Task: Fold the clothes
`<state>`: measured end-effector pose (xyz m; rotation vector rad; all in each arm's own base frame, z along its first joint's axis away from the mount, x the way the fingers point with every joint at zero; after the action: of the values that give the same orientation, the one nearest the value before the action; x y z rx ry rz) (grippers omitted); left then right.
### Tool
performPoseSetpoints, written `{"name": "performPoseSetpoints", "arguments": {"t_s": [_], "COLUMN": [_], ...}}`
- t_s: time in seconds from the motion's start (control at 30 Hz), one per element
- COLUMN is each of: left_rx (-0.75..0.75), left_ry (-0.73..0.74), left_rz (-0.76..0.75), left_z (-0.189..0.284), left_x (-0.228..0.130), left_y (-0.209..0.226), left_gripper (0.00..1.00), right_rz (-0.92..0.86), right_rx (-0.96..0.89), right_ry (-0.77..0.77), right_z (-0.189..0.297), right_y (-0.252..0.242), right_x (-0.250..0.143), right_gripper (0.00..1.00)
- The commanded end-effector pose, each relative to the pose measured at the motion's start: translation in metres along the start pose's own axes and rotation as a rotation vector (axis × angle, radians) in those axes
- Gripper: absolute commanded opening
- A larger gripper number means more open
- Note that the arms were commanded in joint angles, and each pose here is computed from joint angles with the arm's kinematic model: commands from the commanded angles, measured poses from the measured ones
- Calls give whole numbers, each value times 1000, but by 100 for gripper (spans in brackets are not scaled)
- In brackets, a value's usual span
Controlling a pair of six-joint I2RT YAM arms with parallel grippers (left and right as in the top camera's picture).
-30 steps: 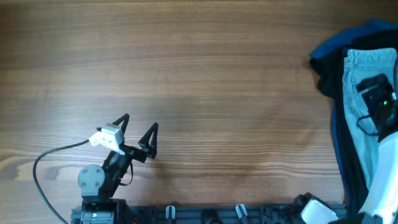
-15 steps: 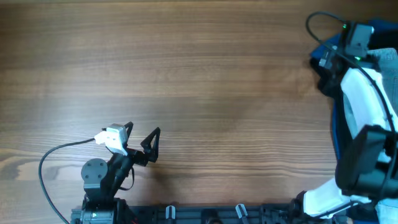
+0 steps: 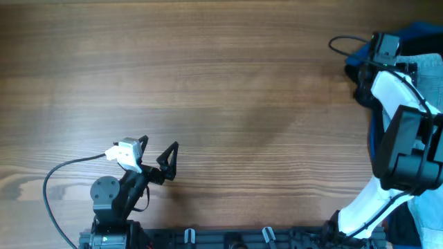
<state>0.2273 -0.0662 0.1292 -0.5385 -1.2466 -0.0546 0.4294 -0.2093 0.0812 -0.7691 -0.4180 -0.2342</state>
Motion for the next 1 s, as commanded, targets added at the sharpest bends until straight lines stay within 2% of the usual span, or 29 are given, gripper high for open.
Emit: {"name": "performPoseSetpoints", "arguments": {"t_s": [0.0,0.37,0.5,0.83,0.97], "left_rx": [-2,-2,-2,-2,-2], "left_ry": [8,8,8,8,8], "left_rz": [9,10,9,9,9], "left_z": [1,1,1,1,1], "left_x": [-1,-1,-1,-1,-1], "left_y": [0,0,0,0,0], "left_gripper": [100,100,100,100,100], "right_rz": [38,36,69,54,70], "right_rx": [-26,41,-95,-178,-169], "right_ry": [22,27,62,65,73], "right_z": [-10,-20,-35,-33,-36], "right_y": [-6,4,-5,-18,-20], "right_x": [-4,-9,-18,-16,-18], "right_gripper": [99,100,99,99,96]}}
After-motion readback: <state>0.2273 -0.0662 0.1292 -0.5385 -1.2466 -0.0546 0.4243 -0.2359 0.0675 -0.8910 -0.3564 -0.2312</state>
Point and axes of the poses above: each gripper's point midway between its finger pads, its own z axis back along the fingers, its own y axis along the line the jaws close on, x = y × z, the point moved 1 cm from there along z, back along the fingers, and after that the axes turned 5 degrees about -z, right-handed, at the moved point
